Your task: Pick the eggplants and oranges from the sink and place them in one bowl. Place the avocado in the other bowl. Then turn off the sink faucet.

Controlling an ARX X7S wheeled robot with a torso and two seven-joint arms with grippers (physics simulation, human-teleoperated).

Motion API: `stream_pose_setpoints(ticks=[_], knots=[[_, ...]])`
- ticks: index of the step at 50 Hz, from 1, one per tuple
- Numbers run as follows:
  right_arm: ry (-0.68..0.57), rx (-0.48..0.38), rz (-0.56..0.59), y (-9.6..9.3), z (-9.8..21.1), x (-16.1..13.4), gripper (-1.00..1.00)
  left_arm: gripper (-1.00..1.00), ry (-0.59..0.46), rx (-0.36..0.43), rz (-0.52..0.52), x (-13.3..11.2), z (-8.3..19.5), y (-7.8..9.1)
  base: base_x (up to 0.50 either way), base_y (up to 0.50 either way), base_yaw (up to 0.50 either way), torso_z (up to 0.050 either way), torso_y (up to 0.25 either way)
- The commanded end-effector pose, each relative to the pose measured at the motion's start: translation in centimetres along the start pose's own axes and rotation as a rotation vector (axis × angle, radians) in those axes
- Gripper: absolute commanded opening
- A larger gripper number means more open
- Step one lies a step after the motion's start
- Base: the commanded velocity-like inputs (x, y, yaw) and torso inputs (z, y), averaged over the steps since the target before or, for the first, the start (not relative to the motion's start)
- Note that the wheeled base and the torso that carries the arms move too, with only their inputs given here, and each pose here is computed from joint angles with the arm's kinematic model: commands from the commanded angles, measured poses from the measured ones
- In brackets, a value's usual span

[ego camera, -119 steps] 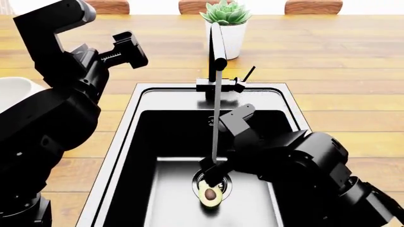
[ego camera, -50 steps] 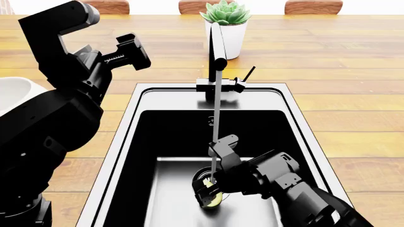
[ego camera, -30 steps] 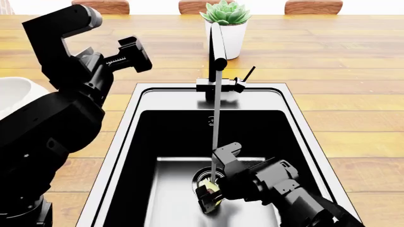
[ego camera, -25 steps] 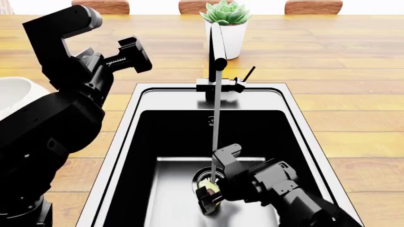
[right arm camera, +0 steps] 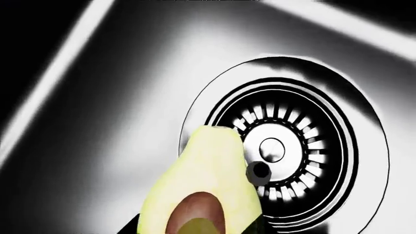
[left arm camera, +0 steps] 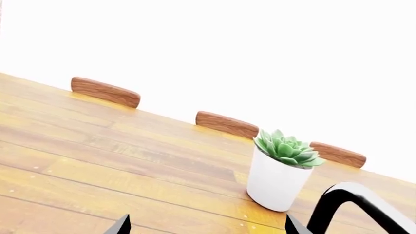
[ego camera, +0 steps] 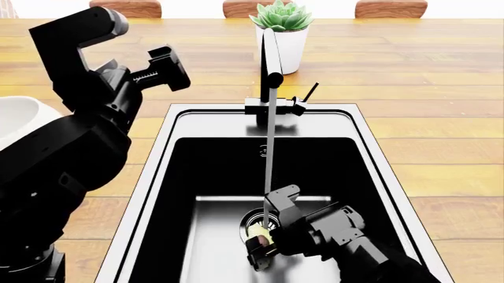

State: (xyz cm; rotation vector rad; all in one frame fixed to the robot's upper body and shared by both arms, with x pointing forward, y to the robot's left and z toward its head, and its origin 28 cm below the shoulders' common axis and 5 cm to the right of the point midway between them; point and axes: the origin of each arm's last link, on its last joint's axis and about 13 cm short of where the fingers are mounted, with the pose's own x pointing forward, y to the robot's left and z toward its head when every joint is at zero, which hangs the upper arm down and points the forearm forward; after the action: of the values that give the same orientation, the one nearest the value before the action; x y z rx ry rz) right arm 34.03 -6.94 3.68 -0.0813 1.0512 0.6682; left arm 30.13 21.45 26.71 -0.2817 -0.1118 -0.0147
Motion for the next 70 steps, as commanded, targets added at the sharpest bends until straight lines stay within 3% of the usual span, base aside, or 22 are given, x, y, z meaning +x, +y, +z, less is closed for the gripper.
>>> stream_pose_setpoints(ticks=[1,14,24,46,56,70], knots=[[0.024,-0.003,0.004,0.2,-0.8,0.4,-1.00,1.00,-0.001,0.002,-0.005,-0.1,0.0,-0.1,0.00,0.00,0.00,0.000,0.000],[-0.022,-0.012,-0.018,0.4,-0.4,-0.8,-1.00,1.00,-0.005,-0.004,-0.002,-0.1,0.0,-0.1,0.00,0.00,0.00,0.000,0.000],[-0.239,-0.113,-0.131,1.9,1.4,-6.9,-1.00,1.00,-0.008,0.000,-0.060,-0.6,-0.1,-0.1,0.00,0.00,0.00,0.000,0.000],[-0.719,-0.136,-0.362,4.5,1.2,-17.3,-1.00,1.00,-0.016,-0.004,-0.062,-1.3,0.1,-0.2,-0.09,0.00,0.00,0.000,0.000],[-0.785,-0.132,-0.371,5.1,1.3,-18.2,-1.00,1.00,-0.015,-0.009,-0.065,-1.5,0.1,-0.1,-0.48,-0.14,0.00,0.000,0.000],[-0.999,-0.139,-0.372,6.1,0.8,-20.3,-1.00,1.00,-0.032,-0.010,-0.080,-2.6,-0.3,0.0,-0.03,-0.50,0.00,0.000,0.000]])
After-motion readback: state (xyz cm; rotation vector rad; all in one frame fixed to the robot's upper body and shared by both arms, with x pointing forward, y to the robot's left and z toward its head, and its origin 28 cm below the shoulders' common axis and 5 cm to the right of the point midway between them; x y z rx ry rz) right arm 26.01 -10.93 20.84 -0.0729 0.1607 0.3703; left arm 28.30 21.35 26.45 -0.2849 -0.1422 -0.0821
